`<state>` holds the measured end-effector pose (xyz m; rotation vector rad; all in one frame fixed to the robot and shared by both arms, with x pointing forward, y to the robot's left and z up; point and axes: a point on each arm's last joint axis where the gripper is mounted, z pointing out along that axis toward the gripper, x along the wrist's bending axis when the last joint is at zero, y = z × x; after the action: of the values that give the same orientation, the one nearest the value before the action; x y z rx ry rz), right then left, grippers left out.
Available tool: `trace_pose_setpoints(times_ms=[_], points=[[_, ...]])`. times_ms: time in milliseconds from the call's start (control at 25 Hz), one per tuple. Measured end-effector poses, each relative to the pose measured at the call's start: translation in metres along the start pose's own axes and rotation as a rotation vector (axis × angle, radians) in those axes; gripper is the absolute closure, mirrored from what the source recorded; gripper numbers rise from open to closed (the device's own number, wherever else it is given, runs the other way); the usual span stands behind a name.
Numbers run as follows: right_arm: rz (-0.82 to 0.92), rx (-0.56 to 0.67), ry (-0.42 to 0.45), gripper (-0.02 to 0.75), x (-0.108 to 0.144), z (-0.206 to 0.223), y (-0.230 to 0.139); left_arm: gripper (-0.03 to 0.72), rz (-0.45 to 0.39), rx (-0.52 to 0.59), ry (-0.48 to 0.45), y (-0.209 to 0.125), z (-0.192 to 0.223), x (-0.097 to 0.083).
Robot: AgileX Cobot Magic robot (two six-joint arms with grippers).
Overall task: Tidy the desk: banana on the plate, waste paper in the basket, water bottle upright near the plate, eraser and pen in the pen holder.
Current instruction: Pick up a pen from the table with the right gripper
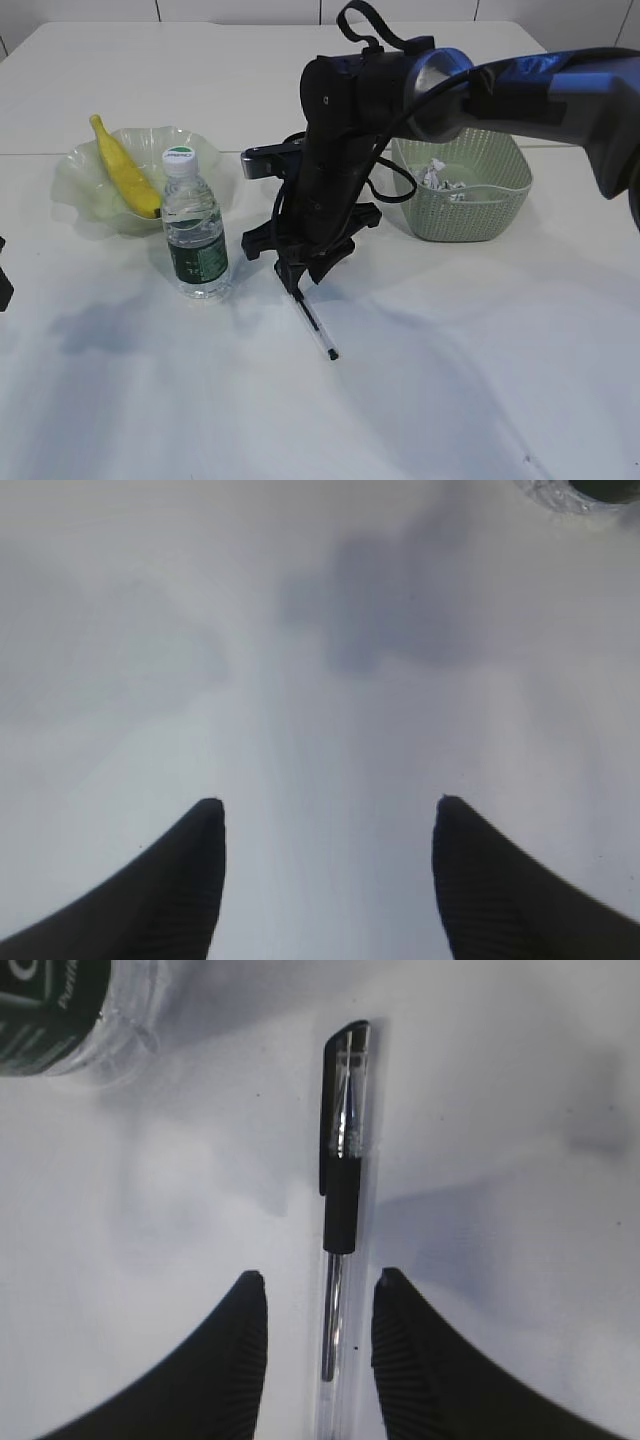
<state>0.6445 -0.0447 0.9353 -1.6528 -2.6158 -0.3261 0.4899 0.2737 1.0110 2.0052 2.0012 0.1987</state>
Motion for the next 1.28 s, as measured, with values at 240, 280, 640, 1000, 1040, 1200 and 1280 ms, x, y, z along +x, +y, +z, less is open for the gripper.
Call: trace_pose_setpoints(times_ms=[240, 280, 640, 1000, 1040, 1200, 1280], points=[[0.000, -0.009, 0.000, 0.464, 0.000, 0.000, 0.001, 0.231, 0.000, -0.004, 0.000, 0.000, 0.000, 0.000], [0.000, -0.011, 0.000, 0.464, 0.000, 0.000, 0.001, 0.231, 0.000, -0.004, 0.000, 0.000, 0.000, 0.000], [0.003, 0.004, -0.001, 0.464, -0.001, 0.010, 0.001, 0.229, 0.000, -0.018, 0.000, 0.002, 0.000, 0.000], [0.008, 0.035, -0.003, 0.464, -0.003, 0.027, -0.001, 0.230, 0.000, -0.022, 0.000, 0.002, 0.000, 0.000], [0.008, 0.037, -0.003, 0.464, -0.003, 0.028, -0.001, 0.231, 0.000, -0.022, 0.000, 0.002, 0.000, 0.000], [0.010, 0.045, -0.002, 0.464, -0.004, 0.033, -0.002, 0.231, 0.000, -0.024, 0.000, 0.002, 0.000, 0.000], [0.010, 0.043, -0.002, 0.464, -0.004, 0.033, -0.001, 0.230, 0.000, -0.024, 0.000, 0.002, 0.000, 0.000]])
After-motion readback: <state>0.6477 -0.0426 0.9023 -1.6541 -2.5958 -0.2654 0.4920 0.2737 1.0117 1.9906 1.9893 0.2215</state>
